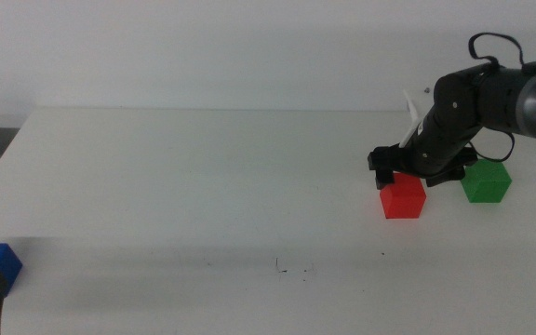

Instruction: Stack red cubes first, then green, then blue cubes in a specific spot.

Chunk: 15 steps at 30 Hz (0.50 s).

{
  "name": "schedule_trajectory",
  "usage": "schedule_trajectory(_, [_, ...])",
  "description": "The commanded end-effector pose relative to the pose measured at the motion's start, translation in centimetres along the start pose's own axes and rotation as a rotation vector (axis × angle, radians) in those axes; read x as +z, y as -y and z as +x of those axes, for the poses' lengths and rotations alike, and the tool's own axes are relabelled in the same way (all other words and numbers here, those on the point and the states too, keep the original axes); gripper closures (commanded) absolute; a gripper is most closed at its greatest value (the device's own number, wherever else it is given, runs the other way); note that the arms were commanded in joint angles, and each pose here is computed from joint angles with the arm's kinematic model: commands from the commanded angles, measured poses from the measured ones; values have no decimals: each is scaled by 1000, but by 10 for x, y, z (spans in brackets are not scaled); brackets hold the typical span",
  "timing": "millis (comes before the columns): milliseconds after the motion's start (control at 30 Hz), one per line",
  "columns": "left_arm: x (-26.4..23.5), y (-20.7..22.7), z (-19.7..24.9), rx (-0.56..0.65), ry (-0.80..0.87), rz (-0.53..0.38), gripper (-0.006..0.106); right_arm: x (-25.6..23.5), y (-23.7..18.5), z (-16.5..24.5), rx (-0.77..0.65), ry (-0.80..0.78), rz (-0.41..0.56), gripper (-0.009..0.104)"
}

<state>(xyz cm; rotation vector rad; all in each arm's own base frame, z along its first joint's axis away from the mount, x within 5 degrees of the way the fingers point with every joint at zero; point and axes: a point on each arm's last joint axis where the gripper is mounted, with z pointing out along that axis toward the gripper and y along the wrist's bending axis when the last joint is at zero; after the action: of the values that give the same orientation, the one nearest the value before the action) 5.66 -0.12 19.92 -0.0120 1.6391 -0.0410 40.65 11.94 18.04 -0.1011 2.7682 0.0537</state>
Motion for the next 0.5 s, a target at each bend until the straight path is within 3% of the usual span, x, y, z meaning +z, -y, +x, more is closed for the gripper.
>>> schedule_trajectory(0, [0, 0, -1, -9, 16, 4, 8, 5, 3, -4, 0, 20, 6, 10])
schedule_trajectory(133, [0, 0, -1, -9, 16, 4, 8, 14, 3, -2, 4, 5, 11, 23])
schedule_trajectory(400, [0, 0, -1, -9, 16, 4, 8, 11, 0, 1, 27, -24, 18, 82])
schedule_trajectory(467, [0, 0, -1, -9, 16, 4, 8, -2, -6, 3, 44, -29, 20, 83])
